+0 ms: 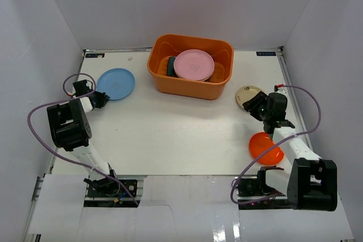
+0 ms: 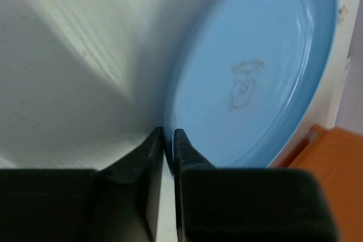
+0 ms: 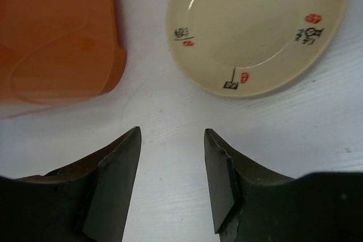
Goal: Place the plates into the plastic bin on the countertop
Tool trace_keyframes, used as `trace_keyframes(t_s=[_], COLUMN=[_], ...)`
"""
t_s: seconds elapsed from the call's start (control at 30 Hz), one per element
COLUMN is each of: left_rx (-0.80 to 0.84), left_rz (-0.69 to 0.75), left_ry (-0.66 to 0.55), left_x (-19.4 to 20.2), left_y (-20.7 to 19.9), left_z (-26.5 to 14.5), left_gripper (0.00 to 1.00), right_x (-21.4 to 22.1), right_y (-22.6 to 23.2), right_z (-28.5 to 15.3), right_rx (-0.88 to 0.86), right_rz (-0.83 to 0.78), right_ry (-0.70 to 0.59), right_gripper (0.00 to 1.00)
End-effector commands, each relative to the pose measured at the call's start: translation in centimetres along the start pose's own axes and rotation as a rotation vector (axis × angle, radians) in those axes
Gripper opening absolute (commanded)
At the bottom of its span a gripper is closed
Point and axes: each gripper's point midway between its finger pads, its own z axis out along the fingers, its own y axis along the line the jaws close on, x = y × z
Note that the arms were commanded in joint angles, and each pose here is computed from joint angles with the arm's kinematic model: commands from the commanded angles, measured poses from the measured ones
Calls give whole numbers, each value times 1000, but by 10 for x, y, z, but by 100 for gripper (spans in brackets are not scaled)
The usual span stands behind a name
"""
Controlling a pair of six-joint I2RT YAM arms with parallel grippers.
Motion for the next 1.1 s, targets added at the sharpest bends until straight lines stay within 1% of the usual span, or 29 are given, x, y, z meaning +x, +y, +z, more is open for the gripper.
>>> trace_keyframes(t_s=[0.0, 0.03, 0.07, 0.1, 0.17, 0.27, 0.3, 0.37, 0.4, 0.43, 0.5, 0.53, 0.6, 0.67, 0.73, 0.77, 0.83, 0.87, 0.93, 0.97, 1.0, 1.03, 1.07], left_rx=[27, 28, 21, 20, 40, 125, 168, 265, 315, 349, 420, 475, 534, 599, 652, 666, 696, 734, 709, 762, 724, 721, 747], left_rz=[14, 13, 12, 12, 17, 17, -1, 4, 6, 10, 20, 37, 76, 122, 172, 198, 252, 301, 355, 422, 444, 462, 504], left_ry=[-15, -8, 0, 1, 3, -5, -10, -35, -61, -77, -99, -128, -149, -171, -192, -153, -129, -97, -65, -31, 11, 24, 44], left_x=[-11, -10, -8, -8, -8, -9, -8, -15, -20, -22, -25, -30, -28, -20, -18, -4, 11, 30, 49, 75, 90, 99, 113], left_y=[-12, -12, -10, -10, -14, -34, -41, -68, -82, -91, -110, -127, -148, -171, -193, -203, -220, -242, -258, -283, -284, -290, -307], left_z=[1, 3, 5, 5, 3, -12, -18, -43, -62, -74, -96, -117, -140, -167, -187, -188, -194, -205, -194, -209, -192, -189, -198], left_gripper=[18, 11, 0, 0, 0, 0, 0, 0, 0, 0, 0, 0, 0, 0, 0, 0, 0, 0, 0, 0, 0, 0, 0], right_x=[-32, -33, -41, -44, -51, -60, -63, -71, -76, -74, -70, -72, -61, -58, -54, -56, -52, -52, -50, -51, -52, -51, -51], right_y=[-14, -20, -34, -39, -56, -72, -77, -96, -96, -105, -103, -101, -101, -101, -100, -99, -99, -99, -99, -98, -95, -95, -93], right_z=[12, 14, 16, 17, 20, 26, 27, 27, 29, 35, 43, 47, 58, 66, 71, 73, 78, 79, 82, 82, 82, 83, 82], right_rx=[27, 31, 53, 58, 98, 137, 150, 183, 161, 172, 146, 124, 97, 81, 62, 50, 39, 36, 27, 18, 4, 0, -9], right_rz=[74, 108, 144, 161, 201, 229, 238, 300, 310, 333, 348, 349, 392, 407, 435, 437, 463, 468, 494, 499, 503, 524, 531], right_ry=[-97, -92, -114, -121, -139, -155, -163, -184, -196, -180, -140, -143, -96, -81, -65, -74, -56, -56, -52, -52, -56, -55, -57], right_gripper=[55, 56, 57, 61, 64, 64, 63, 60, 60, 60, 56, 54, 52, 51, 48, 46, 43, 40, 34, 29, 25, 20, 12])
